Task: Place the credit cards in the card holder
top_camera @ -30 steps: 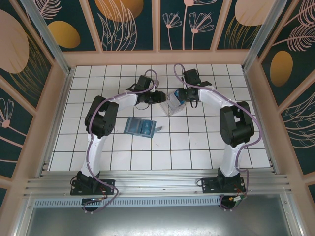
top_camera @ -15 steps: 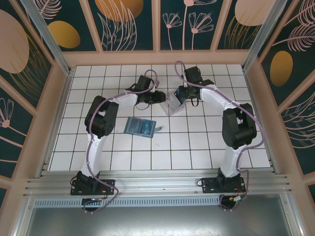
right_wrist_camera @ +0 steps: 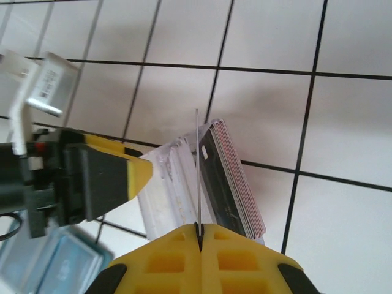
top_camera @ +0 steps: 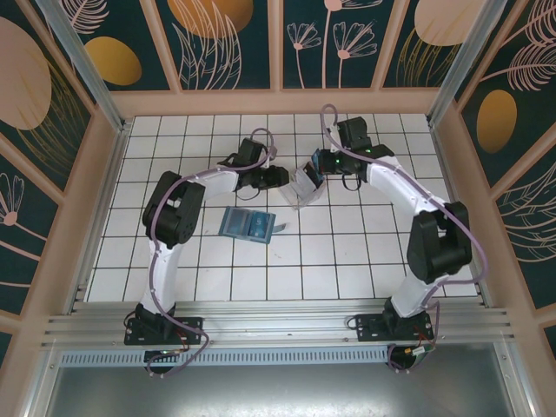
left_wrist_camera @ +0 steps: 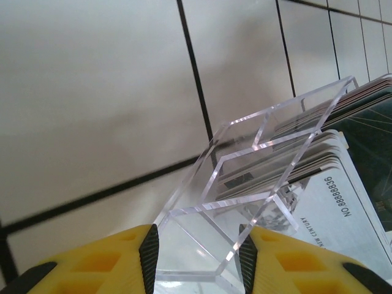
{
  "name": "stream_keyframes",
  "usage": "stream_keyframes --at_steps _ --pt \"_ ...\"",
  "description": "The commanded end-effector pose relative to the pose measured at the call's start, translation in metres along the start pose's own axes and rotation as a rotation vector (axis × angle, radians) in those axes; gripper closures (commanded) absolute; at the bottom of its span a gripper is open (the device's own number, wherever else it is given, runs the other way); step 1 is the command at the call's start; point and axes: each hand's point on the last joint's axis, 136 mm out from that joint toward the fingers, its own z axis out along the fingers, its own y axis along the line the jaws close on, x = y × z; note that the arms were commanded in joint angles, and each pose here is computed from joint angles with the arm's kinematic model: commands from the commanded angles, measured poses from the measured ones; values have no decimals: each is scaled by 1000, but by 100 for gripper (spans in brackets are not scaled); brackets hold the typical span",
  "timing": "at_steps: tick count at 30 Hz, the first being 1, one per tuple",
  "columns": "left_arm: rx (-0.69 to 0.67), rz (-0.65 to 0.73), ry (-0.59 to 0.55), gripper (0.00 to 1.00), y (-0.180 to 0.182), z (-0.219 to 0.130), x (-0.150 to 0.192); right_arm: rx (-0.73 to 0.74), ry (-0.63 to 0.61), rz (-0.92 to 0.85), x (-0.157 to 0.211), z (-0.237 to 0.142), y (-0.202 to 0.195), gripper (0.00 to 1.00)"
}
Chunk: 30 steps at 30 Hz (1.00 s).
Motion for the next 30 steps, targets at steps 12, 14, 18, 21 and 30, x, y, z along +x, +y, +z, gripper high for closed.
stream_keyframes --at_steps 12,14,18,21,30 --pt "-53 -17 14 47 -11 -34 5 -278 -50 94 37 -24 83 96" --pt "-66 6 -23 35 -20 -49 -8 -347 -85 149 41 -28 101 96" --pt "-71 2 -93 35 -19 -81 -27 -452 -124 287 62 -27 132 96" --pt "-110 -28 -136 37 1 -105 -28 -481 -133 386 84 -14 143 96" --pt "-284 -86 -182 42 65 -153 19 -531 -74 556 133 42 173 97"
